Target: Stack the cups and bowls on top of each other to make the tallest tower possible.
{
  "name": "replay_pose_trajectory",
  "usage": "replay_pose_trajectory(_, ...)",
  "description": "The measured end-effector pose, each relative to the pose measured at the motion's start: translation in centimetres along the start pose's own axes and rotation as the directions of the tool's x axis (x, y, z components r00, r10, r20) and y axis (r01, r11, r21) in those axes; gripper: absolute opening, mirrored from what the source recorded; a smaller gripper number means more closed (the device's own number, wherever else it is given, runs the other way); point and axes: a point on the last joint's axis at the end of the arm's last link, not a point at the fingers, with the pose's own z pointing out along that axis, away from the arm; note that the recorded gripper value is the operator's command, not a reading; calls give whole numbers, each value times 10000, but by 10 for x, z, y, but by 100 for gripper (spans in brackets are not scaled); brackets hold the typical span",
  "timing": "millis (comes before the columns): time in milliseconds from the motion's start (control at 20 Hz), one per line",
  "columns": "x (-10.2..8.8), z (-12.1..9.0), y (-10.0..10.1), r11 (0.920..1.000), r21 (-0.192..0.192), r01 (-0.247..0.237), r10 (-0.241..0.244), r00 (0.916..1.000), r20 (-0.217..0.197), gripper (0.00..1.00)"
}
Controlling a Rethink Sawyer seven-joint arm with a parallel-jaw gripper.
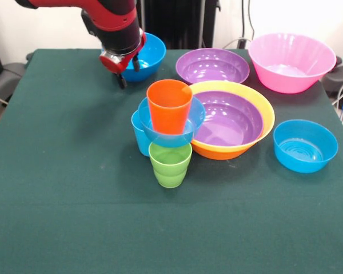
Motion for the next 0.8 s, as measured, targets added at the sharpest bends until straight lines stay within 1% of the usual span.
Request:
replay_pose_trajectory(500, 0, -1, 0, 10000, 28, -3, 3, 10000, -7, 100)
replay_pose_trajectory(800, 6, -19, -4, 9998, 179, -66, 70, 9998, -170, 100)
